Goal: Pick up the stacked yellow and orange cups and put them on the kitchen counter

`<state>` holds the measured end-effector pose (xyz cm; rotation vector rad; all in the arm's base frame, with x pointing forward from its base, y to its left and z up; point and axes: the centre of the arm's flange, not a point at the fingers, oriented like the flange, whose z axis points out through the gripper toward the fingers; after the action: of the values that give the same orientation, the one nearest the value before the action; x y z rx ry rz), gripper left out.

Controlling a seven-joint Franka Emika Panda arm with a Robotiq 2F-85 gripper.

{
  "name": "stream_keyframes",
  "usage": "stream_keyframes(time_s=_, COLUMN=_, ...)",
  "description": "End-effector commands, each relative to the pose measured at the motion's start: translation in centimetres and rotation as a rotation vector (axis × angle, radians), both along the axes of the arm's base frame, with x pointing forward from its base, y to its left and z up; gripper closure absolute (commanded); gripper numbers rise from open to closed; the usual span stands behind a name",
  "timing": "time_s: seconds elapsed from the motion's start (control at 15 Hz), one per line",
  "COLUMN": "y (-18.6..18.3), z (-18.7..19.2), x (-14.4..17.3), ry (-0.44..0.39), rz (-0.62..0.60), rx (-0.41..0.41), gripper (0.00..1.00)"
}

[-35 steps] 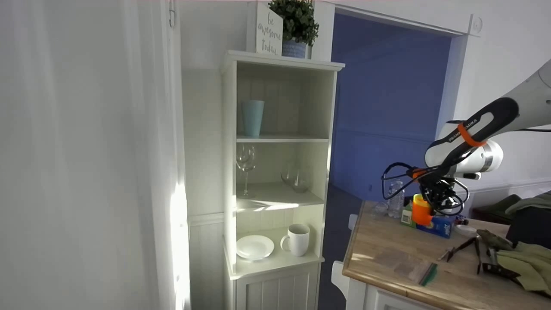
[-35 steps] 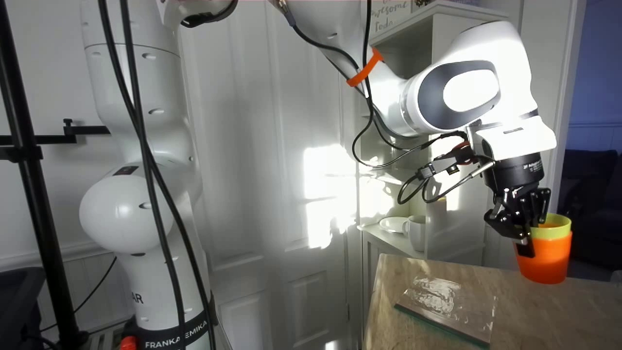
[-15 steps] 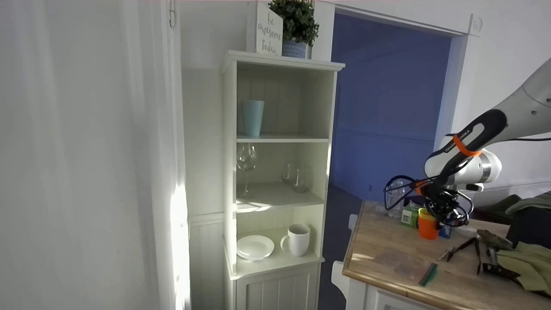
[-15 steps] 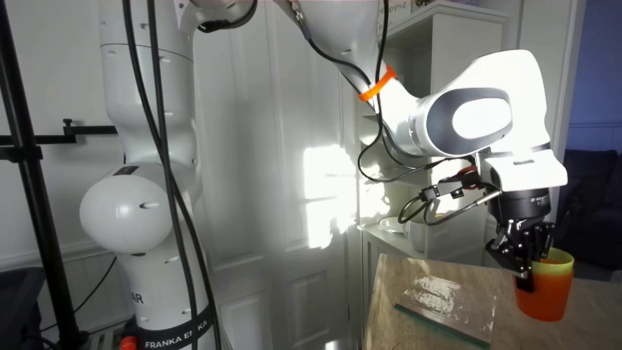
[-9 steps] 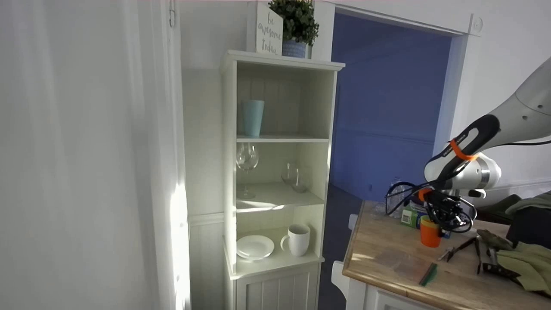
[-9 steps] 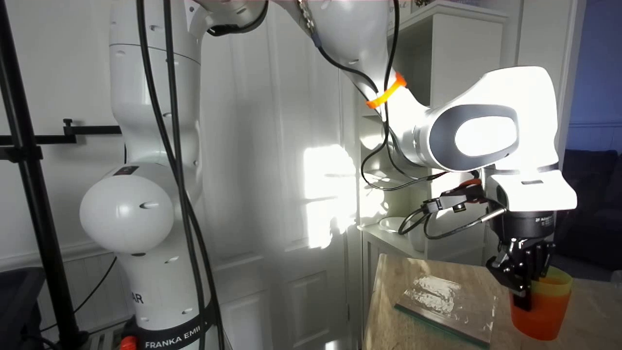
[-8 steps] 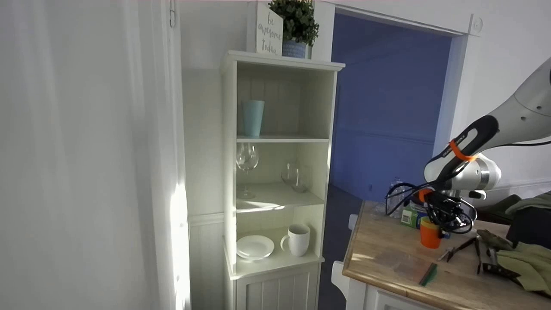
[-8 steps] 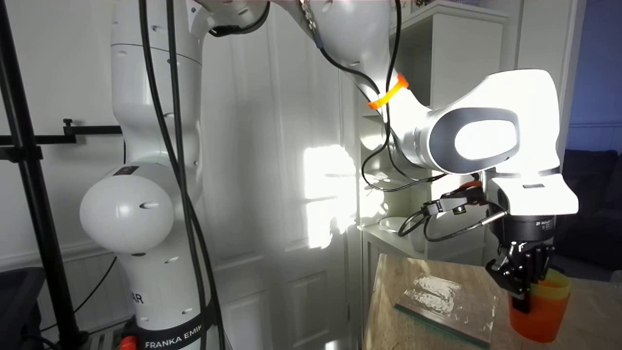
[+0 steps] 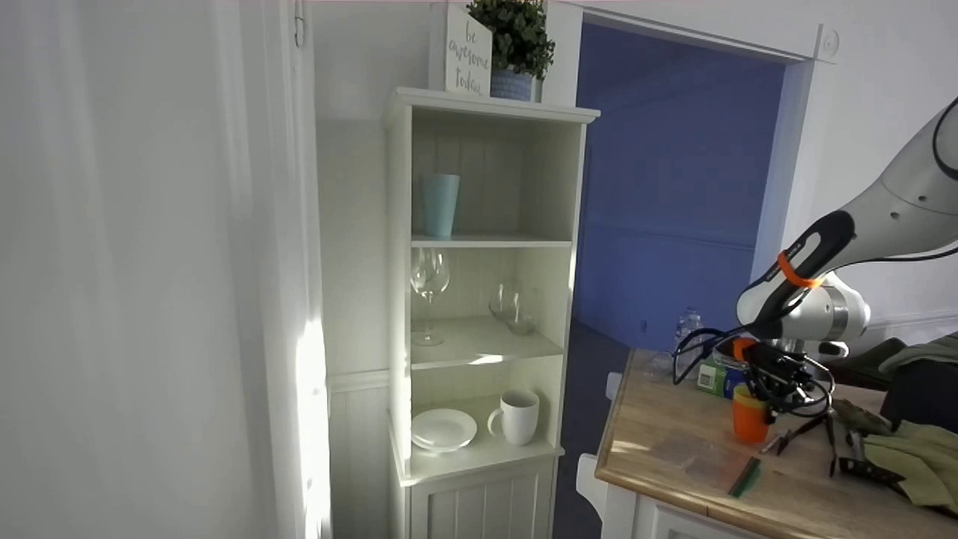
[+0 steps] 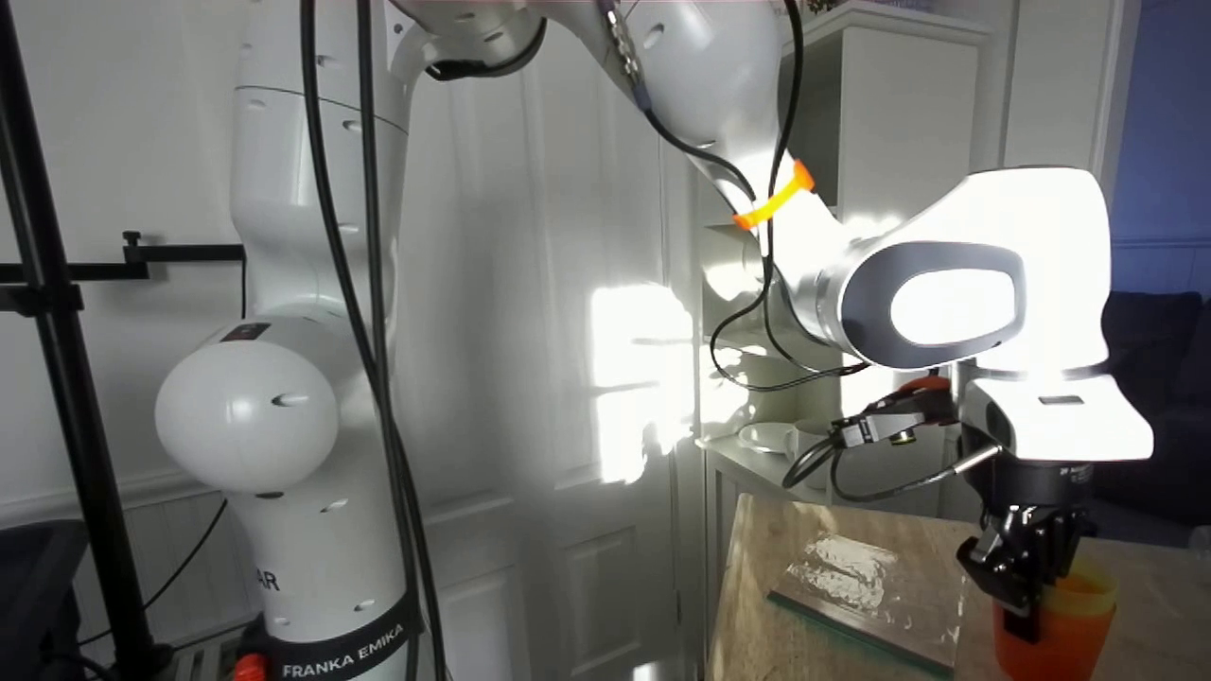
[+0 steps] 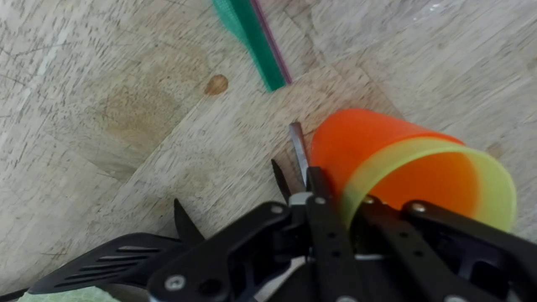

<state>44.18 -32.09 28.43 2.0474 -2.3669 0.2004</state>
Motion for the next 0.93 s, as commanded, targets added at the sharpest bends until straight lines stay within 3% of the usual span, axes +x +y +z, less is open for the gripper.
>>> stream_keyframes(time_s=0.0, y=-1.0, z=-0.8, x=0.4, ry=-0.045, rz=0.025, rx=0.004, gripper=0.98)
stream_keyframes(time_s=0.27, y=-1.1, z=-1.6, x=0.4, ry=-0.057, rz=0.05, rx=-0.006, gripper=0.98)
stream_keyframes(time_s=0.33, y=-1.1, z=-1.6, x=0.4, ry=-0.055, rz=0.053, rx=-0.006, gripper=0.68)
stream_keyframes(time_s=0.4, y=-1.0, z=-1.6, x=0.4, ry=-0.056, rz=0.057, rx=-0.006, gripper=0.67)
stream_keyframes(time_s=0.67, y=-0.5, z=0.1, x=0.3, ry=-0.063, rz=0.089, rx=0.006, gripper=0.4)
stream_keyframes(time_s=0.87, y=0.7, z=3.2, x=0.2, ry=-0.112, rz=0.127, rx=0.013, gripper=0.2)
